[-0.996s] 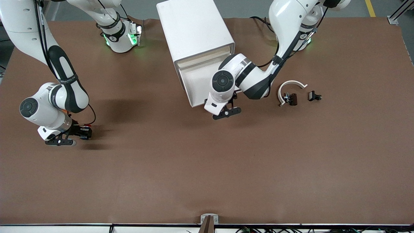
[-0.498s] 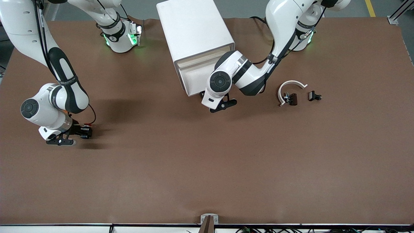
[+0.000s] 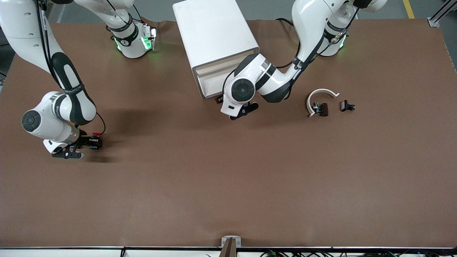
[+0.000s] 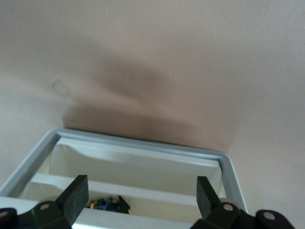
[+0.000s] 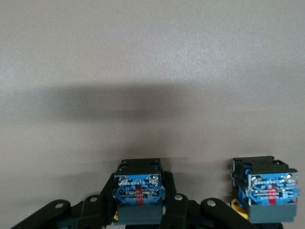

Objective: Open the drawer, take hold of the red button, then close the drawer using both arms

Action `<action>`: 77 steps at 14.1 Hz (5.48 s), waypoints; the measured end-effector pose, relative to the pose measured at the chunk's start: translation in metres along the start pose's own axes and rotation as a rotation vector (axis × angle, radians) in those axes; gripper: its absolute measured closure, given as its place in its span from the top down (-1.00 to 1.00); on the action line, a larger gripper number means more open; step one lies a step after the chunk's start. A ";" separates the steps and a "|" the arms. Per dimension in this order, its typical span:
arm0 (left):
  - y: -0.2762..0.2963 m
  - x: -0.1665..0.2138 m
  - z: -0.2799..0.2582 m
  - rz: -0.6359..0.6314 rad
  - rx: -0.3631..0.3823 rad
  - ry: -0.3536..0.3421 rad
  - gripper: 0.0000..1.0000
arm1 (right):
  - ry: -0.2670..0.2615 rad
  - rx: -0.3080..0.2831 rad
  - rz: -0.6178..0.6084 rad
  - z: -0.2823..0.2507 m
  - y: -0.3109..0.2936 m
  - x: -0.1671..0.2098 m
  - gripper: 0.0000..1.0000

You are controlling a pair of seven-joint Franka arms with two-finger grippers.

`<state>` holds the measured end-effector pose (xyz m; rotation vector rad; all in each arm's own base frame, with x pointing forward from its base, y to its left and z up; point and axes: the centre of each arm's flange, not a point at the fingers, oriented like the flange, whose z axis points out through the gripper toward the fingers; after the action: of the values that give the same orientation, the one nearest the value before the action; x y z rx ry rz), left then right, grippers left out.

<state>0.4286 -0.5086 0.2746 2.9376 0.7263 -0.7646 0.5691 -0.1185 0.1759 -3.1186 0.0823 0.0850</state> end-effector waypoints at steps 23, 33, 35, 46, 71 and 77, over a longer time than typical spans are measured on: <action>0.015 0.004 -0.045 -0.075 -0.102 0.004 1.00 | -0.142 0.077 -0.029 -0.117 -0.017 0.015 1.00; -0.067 0.141 -0.225 -0.165 -0.248 0.365 1.00 | -0.145 0.037 -0.027 -0.328 -0.041 0.039 1.00; -0.100 0.155 -0.267 -0.157 -0.280 0.400 1.00 | -0.138 0.032 0.015 -0.359 -0.044 0.036 1.00; -0.294 0.187 -0.375 0.230 -0.042 0.355 1.00 | -0.072 0.018 0.180 -0.434 -0.045 0.021 1.00; -0.445 0.108 -0.419 0.430 -0.046 0.572 1.00 | 0.002 -0.016 -0.005 -0.494 -0.068 -0.123 1.00; -0.443 0.107 -0.430 0.431 -0.038 0.548 1.00 | 0.015 -0.018 -0.021 -0.495 -0.061 -0.122 1.00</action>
<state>0.5110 -0.0101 0.6455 3.1064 0.0848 0.0903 0.4777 -0.0625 0.6779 -3.1379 0.0497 0.0616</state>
